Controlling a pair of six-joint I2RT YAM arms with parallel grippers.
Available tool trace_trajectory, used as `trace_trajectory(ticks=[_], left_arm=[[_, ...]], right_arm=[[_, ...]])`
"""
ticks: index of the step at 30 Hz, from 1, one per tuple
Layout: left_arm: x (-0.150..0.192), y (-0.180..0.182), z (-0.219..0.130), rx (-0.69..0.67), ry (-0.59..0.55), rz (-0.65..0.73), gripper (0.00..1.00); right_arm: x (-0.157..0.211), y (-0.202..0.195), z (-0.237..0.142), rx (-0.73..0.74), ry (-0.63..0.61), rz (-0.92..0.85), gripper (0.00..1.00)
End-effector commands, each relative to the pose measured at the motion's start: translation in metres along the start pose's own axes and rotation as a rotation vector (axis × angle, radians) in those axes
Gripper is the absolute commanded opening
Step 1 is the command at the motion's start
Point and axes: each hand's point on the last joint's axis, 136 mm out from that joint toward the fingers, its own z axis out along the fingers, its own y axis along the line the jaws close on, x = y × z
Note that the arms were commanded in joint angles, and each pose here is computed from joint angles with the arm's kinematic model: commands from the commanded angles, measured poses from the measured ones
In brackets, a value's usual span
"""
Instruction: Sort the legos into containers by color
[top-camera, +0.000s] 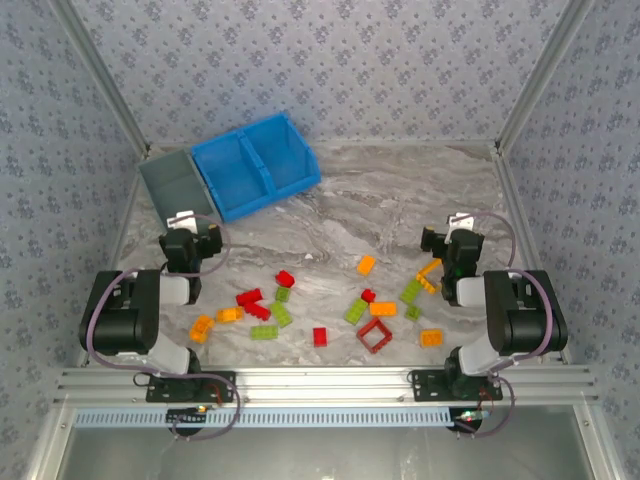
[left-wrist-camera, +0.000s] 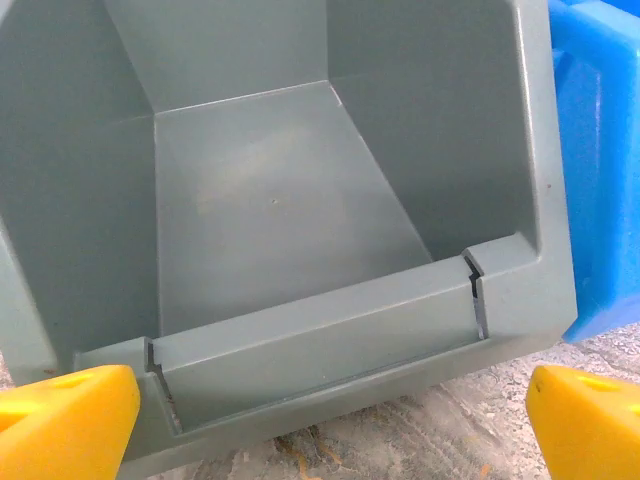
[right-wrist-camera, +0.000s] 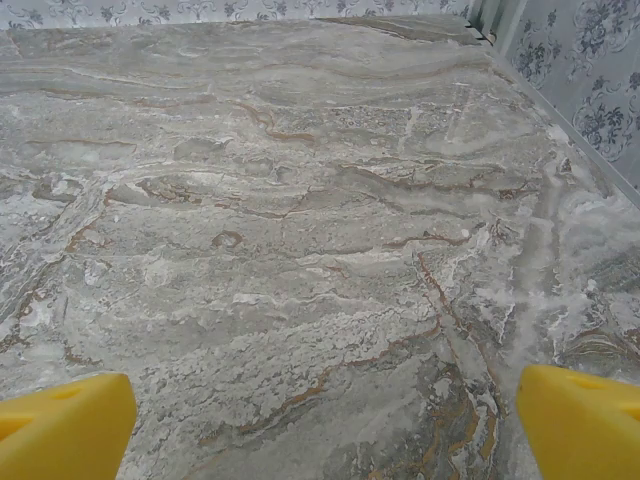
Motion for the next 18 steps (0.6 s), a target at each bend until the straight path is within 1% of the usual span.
trace_trajectory(ticks=[1,15,17,18], left_arm=[[-0.010,-0.001,0.003,0.010,-0.025,0.003,0.99],[-0.011,-0.001,0.002,0.010,-0.028,0.003,0.99],[-0.021,-0.003,-0.005,0.004,-0.043,0.018,0.99],[-0.026,-0.003,-0.011,-0.020,-0.039,0.037,0.99]], right_arm=[[-0.009,-0.001,0.003,-0.003,-0.018,-0.012,1.00],[-0.009,-0.001,0.003,-0.004,-0.018,-0.012,1.00],[-0.009,0.000,0.002,-0.005,-0.020,-0.011,1.00],[-0.011,-0.001,0.000,-0.001,-0.033,-0.011,1.00]])
